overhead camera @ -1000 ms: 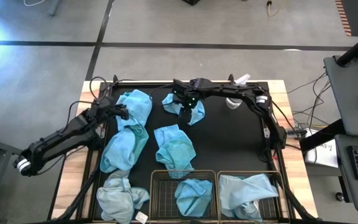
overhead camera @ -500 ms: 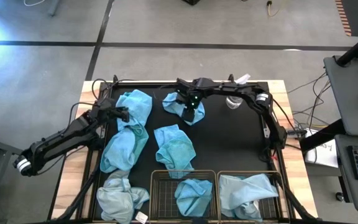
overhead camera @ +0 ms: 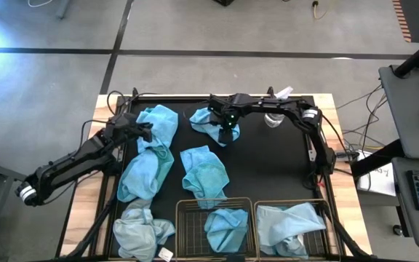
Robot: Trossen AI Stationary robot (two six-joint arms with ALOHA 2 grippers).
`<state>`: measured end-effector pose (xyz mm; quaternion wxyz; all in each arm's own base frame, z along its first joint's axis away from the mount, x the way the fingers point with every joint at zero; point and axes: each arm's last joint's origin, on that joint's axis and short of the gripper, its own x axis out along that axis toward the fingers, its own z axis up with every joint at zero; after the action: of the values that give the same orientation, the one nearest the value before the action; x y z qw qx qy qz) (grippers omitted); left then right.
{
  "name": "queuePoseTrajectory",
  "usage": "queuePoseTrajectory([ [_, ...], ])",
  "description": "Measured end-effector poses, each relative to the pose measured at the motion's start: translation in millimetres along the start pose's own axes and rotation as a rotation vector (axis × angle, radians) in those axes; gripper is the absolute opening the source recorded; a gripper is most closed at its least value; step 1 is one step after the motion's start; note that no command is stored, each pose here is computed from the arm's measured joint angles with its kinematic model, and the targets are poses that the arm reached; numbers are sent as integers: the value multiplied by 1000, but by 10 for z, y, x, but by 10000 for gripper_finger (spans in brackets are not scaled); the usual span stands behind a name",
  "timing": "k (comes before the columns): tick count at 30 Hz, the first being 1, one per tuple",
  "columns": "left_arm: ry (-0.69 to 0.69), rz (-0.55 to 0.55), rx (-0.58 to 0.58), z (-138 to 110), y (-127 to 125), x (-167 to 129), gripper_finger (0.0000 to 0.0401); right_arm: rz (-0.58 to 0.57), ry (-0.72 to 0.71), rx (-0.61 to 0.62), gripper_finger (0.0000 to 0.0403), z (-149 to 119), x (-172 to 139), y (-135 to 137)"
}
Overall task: Sort microfiber towel by color & place in baskets
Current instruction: Put the blue towel into the left wire basket
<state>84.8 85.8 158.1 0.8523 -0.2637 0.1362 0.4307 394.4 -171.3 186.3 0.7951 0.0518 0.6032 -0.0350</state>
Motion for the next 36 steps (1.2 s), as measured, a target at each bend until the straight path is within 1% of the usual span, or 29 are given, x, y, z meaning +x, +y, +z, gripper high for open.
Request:
queuePoseTrajectory([
  [5, -7, -30, -1, 14, -13, 0, 84, 4, 7, -63, 155, -7, -1, 3],
  [7, -7, -30, -1, 14, -14, 0, 84, 32, 2, -77, 155, -9, -1, 11],
  [9, -7, -30, -1, 14, -14, 0, 84, 51, -1, -79, 155, -10, -1, 18],
  [21, -8, -29, -1, 14, -13, 0, 84, 54, 3, -76, 144, -4, -11, 45],
  [26, -8, -29, 5, 14, -13, 0, 84, 42, -15, -81, 145, 43, -129, 72],
  [29, -8, -29, 6, 14, -13, 0, 84, 33, -46, -56, 146, 90, -224, 74],
  [32, -8, -29, 6, 13, -12, 0, 84, 30, -56, -55, 146, 98, -274, 78],
  [36, -7, -28, 7, 11, -12, 2, 84, 61, -74, -85, 146, 112, -310, 136],
])
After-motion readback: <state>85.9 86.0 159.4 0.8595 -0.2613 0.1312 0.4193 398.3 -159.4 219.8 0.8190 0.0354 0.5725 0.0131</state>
